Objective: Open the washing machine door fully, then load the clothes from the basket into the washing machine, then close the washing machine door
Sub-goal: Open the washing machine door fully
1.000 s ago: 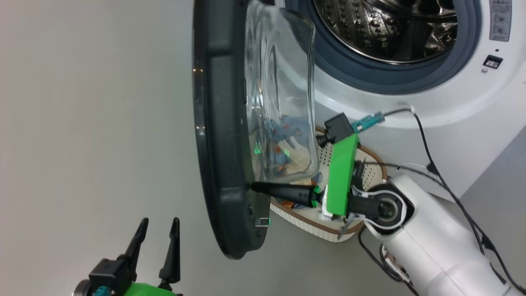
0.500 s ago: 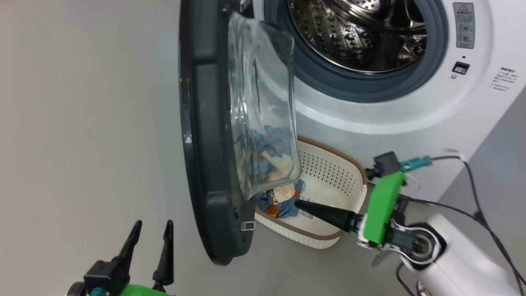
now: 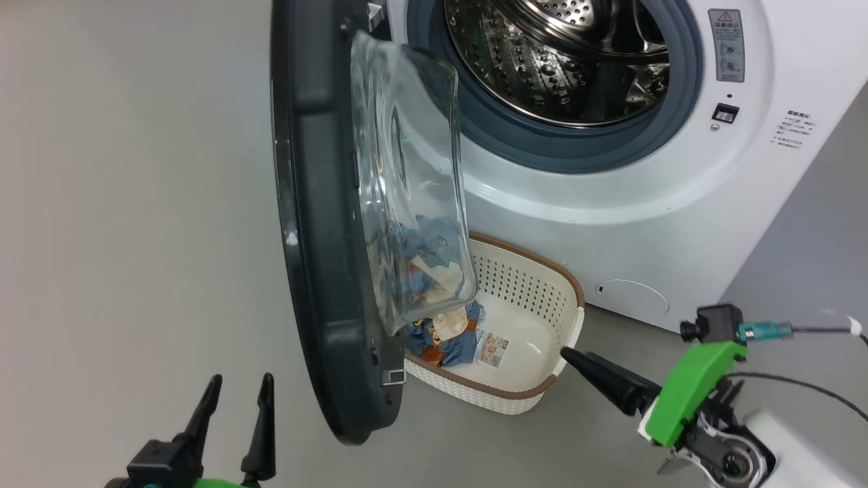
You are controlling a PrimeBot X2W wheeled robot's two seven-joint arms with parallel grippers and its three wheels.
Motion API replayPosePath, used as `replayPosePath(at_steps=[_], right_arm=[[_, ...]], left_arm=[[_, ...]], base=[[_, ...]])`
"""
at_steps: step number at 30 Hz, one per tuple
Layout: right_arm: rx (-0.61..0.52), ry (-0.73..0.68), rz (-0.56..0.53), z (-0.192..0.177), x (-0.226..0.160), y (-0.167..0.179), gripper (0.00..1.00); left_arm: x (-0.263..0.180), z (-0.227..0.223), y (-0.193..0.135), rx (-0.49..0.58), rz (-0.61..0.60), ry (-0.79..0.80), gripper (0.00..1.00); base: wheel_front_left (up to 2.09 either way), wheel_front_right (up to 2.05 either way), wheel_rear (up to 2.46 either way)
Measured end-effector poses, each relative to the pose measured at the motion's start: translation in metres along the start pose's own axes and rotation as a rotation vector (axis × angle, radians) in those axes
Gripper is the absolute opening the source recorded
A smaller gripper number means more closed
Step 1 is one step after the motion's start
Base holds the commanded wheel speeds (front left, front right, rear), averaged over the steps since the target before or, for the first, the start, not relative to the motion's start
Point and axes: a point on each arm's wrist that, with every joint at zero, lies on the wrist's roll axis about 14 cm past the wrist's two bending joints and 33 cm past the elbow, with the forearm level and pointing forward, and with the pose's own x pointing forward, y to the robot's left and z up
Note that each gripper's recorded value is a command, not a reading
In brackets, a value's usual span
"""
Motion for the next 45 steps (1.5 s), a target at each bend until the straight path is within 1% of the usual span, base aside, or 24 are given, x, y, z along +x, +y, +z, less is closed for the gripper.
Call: replayPosePath(at_steps=[4,5,10,14,17,19,22,23,25,29,32,34,38,45], right_arm=[[-0.039,-0.051,-0.053,-0.004,-0.009,-0.017,1.0],[-0.076,-0.075,-0.072,-0.006,-0.012,-0.023,1.0],[-0.124,-0.14,-0.112,-0.012,-0.023,-0.037,1.0],[-0.198,-0.216,-0.136,-0.008,-0.032,-0.046,1.0],[-0.252,-0.238,-0.163,-0.007,-0.038,-0.055,1.0],[-0.284,-0.26,-0.168,-0.001,-0.04,-0.056,1.0],[-0.337,-0.377,-0.176,0.036,-0.047,-0.051,1.0],[-0.337,-0.377,-0.176,0.036,-0.047,-0.051,1.0],[-0.378,-0.443,-0.174,0.055,-0.051,-0.045,1.0],[-0.453,-0.471,-0.194,0.048,-0.059,-0.045,1.0],[-0.481,-0.524,-0.217,0.053,-0.067,-0.044,1.0],[-0.52,-0.553,-0.223,0.058,-0.07,-0.039,1.0],[-0.542,-0.581,-0.235,0.058,-0.074,-0.036,1.0],[-0.541,-0.549,-0.279,0.04,-0.078,-0.048,1.0]], left_arm=[[0.001,0.0,-0.001,-0.001,-0.003,0.0,1.0],[0.002,0.0,-0.002,-0.001,-0.006,0.0,1.0],[0.002,0.0,-0.001,-0.003,-0.005,-0.001,1.0],[0.001,0.0,0.0,-0.004,-0.003,-0.002,1.0],[0.001,0.0,0.0,-0.005,-0.003,-0.002,1.0],[0.001,-0.001,0.0,-0.005,-0.001,-0.001,1.0],[-0.002,-0.005,0.001,-0.006,0.003,0.014,1.0],[-0.002,-0.005,0.001,-0.006,0.003,0.014,1.0],[-0.001,-0.006,0.001,-0.005,0.003,0.016,1.0],[-0.001,-0.006,0.002,-0.005,0.004,0.018,1.0],[-0.001,-0.006,0.002,-0.003,0.004,0.018,1.0],[-0.001,-0.006,0.002,0.002,0.004,0.018,1.0],[-0.002,-0.006,0.003,0.001,0.006,0.016,1.0],[-0.003,-0.005,0.003,0.0,0.007,0.012,1.0]], base=[[0.0,0.0,0.0],[0.0,0.0,0.0],[0.0,0.0,0.0],[0.0,0.0,0.0],[0.0,0.0,0.0],[0.0,0.0,0.0],[0.0,0.0,0.0],[0.0,0.0,0.0],[0.0,0.0,0.0],[0.0,0.0,0.0],[0.0,0.0,0.0],[0.0,0.0,0.0],[0.0,0.0,0.0],[0.0,0.0,0.0]])
